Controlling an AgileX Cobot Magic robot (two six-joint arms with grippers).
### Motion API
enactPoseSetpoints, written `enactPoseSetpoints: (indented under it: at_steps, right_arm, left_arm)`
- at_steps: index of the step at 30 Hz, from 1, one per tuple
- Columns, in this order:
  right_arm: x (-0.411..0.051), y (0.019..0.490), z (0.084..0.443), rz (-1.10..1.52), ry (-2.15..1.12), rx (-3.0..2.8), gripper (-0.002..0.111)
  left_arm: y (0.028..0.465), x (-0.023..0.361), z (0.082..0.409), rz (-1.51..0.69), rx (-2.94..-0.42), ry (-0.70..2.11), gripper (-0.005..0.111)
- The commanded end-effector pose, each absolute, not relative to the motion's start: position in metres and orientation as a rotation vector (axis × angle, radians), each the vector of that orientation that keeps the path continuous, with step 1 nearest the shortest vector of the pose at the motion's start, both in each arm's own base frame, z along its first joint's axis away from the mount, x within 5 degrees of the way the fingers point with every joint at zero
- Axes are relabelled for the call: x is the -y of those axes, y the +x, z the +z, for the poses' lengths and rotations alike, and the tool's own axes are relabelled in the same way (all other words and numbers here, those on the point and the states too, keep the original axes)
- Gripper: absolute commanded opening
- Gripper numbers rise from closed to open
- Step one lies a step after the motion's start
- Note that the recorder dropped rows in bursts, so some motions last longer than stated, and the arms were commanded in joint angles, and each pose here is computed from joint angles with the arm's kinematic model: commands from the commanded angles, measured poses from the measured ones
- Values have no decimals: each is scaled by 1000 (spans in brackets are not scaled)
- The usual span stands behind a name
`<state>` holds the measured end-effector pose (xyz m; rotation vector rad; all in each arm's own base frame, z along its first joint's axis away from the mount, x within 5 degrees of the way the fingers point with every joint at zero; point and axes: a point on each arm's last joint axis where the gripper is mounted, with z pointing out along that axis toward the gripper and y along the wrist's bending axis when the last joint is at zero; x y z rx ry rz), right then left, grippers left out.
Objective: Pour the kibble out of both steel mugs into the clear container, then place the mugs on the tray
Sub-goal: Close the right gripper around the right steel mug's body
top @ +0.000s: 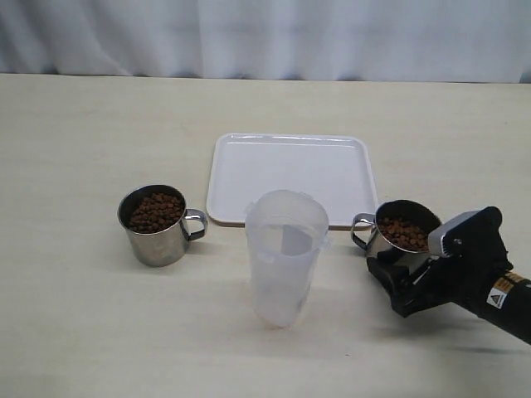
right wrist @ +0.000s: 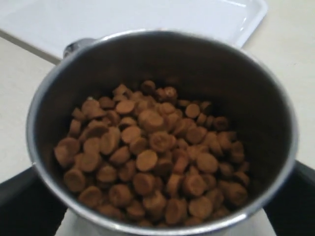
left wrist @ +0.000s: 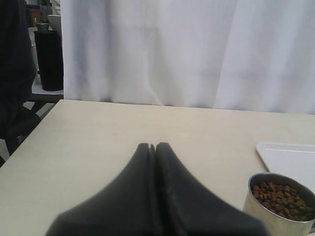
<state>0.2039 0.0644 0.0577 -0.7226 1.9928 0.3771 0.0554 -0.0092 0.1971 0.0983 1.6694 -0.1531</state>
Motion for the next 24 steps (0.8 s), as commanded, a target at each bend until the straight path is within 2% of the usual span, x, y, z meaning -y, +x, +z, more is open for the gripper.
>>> enactPoseSetpoints:
  at_steps: [1, 24]
  right_arm:
    - [-63, 205, 56, 387, -710, -1990, 108]
    - [-70, 217, 58, 428, -758, -1922, 108]
  left_arm:
    - [55, 9, 197, -160, -1657, 88, 0]
    - [55, 9, 197, -160, -1664, 89, 0]
